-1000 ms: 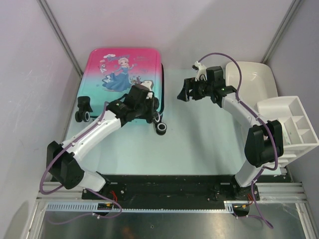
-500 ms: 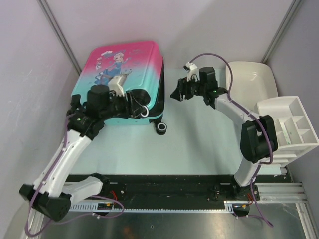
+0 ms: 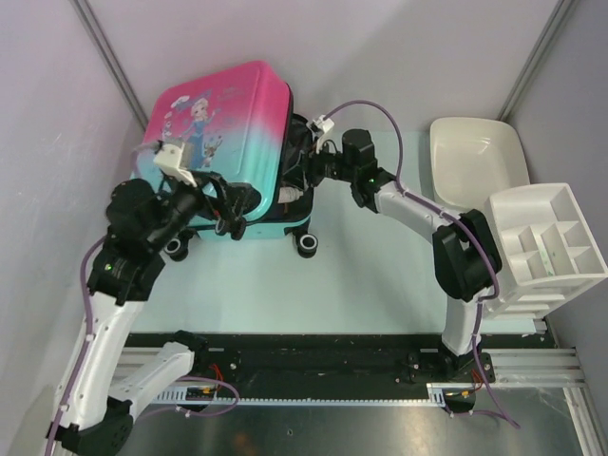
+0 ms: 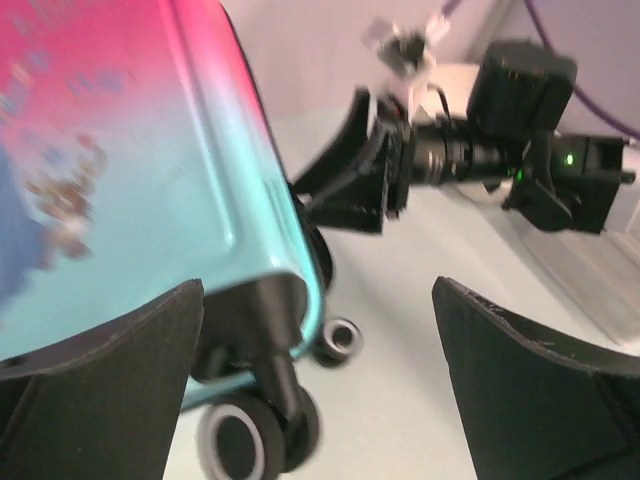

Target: Open, take out, and arrange the luggage

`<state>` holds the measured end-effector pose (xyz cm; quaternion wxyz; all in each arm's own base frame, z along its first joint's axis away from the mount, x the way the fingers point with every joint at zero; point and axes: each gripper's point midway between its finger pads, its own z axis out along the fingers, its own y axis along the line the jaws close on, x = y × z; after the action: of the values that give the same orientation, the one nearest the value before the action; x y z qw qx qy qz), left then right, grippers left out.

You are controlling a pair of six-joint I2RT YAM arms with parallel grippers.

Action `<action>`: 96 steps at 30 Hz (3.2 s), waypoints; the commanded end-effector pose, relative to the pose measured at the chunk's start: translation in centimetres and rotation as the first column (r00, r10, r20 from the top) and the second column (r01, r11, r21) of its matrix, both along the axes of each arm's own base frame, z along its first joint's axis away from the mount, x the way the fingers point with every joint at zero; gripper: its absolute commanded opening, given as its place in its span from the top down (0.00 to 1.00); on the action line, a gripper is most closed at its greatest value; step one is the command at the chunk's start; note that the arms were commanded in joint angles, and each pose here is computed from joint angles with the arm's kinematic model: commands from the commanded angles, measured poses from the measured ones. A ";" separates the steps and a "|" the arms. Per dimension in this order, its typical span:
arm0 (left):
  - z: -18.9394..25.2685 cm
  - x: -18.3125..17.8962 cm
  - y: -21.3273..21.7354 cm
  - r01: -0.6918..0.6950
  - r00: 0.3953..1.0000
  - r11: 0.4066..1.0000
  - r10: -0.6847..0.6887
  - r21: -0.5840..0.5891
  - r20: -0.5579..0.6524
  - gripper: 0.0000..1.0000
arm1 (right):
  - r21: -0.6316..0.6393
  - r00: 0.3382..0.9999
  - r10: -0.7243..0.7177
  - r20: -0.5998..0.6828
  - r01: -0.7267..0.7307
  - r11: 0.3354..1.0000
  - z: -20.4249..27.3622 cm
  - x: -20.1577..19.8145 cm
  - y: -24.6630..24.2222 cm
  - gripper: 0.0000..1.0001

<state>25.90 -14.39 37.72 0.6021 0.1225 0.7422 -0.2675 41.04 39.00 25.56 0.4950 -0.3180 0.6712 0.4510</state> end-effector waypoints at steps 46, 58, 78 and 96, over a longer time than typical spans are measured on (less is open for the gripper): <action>-0.8 10.4 18.2 -0.475 0.880 0.792 0.418 0.384 0.225 0.24 | -0.060 0.988 -0.146 0.050 0.148 0.987 2.8 2.3 -2.0 0.19; -4.9 8.7 11.0 -0.015 0.996 0.919 -0.021 0.394 0.085 0.03 | -0.338 0.978 -0.207 0.009 0.198 0.920 -1.4 1.9 -10.9 0.15; -15.7 8.6 1.8 0.414 0.898 0.640 -0.402 0.647 -0.178 0.06 | -0.572 0.964 -0.255 0.079 0.253 0.780 0.8 -3.9 -23.4 0.01; -16.0 18.0 -2.4 0.449 0.862 0.529 -0.469 0.720 -0.192 0.09 | -0.571 0.966 -0.236 0.104 0.252 0.781 -0.5 -2.3 -23.5 0.00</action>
<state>43.60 -15.25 21.81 0.4199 0.5094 0.7465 -0.0829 37.70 15.64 25.17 0.4260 -0.3543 0.8165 0.1623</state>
